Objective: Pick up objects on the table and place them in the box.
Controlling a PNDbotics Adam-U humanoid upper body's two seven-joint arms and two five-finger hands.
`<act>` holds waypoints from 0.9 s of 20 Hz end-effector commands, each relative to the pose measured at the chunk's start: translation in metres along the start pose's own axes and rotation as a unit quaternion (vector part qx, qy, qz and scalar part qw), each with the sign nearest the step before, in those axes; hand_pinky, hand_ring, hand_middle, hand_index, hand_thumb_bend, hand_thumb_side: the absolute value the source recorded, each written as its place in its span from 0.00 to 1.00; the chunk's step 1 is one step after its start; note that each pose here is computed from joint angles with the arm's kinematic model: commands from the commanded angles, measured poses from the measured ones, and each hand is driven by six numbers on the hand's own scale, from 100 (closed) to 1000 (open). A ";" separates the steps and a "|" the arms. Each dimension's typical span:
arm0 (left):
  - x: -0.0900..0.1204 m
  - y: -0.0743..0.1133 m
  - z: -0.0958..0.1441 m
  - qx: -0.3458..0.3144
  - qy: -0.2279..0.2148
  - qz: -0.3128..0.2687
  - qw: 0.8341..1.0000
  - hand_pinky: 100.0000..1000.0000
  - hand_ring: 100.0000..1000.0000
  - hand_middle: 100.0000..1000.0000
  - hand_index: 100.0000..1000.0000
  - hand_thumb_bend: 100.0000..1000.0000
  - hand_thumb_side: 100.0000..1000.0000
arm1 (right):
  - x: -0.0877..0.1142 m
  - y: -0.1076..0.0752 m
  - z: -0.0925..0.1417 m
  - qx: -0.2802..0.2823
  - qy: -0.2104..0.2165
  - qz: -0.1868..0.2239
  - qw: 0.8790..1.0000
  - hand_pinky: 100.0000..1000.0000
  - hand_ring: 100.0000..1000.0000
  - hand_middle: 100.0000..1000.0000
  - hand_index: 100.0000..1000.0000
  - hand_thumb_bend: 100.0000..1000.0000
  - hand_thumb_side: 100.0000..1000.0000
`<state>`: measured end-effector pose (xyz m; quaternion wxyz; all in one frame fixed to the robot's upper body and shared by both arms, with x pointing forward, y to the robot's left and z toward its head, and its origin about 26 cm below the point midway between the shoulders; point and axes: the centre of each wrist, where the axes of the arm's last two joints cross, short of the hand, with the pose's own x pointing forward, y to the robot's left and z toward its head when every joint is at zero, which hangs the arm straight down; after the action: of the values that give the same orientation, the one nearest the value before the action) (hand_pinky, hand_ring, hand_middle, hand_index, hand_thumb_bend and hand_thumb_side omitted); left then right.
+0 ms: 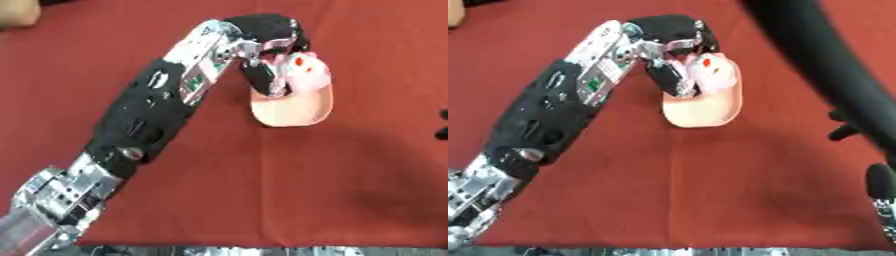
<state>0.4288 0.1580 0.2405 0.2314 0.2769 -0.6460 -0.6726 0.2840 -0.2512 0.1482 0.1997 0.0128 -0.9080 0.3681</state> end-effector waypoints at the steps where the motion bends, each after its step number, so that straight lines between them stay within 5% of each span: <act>1: 0.000 0.012 -0.001 0.016 -0.004 -0.015 1.000 0.26 0.46 0.49 0.65 0.00 0.29 | 0.004 -0.005 -0.004 0.007 -0.011 0.005 1.000 0.54 0.75 0.82 0.93 0.00 0.71; 3: 0.001 0.013 -0.002 0.021 -0.008 -0.016 1.000 0.28 0.49 0.53 0.70 0.00 0.44 | 0.004 -0.004 -0.004 0.007 -0.011 0.005 1.000 0.54 0.75 0.82 0.93 0.00 0.71; 4: 0.002 0.014 -0.002 0.023 -0.011 -0.017 1.000 0.33 0.54 0.59 0.76 0.10 0.64 | 0.004 -0.004 -0.004 0.008 -0.011 0.005 1.000 0.54 0.75 0.82 0.93 0.00 0.71; 6: 0.003 0.016 -0.002 0.031 -0.022 -0.018 0.999 0.38 0.62 0.68 0.83 0.31 0.81 | 0.004 -0.004 -0.004 0.008 -0.011 0.005 1.000 0.54 0.75 0.82 0.93 0.00 0.71; 8: 0.002 0.017 -0.001 0.039 -0.029 -0.019 0.999 0.40 0.64 0.71 0.86 0.40 0.85 | 0.004 -0.004 -0.004 0.008 -0.010 0.005 1.000 0.54 0.75 0.82 0.93 0.00 0.71; 18: 0.002 0.024 0.002 0.027 -0.041 -0.049 0.998 0.44 0.66 0.73 0.86 0.49 0.79 | 0.004 -0.004 -0.003 0.010 -0.008 0.004 1.000 0.54 0.75 0.82 0.93 0.00 0.71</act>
<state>0.4277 0.1534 0.2483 0.1836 0.2702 -0.6618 -0.6748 0.2840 -0.2512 0.1481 0.2021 0.0154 -0.9069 0.3695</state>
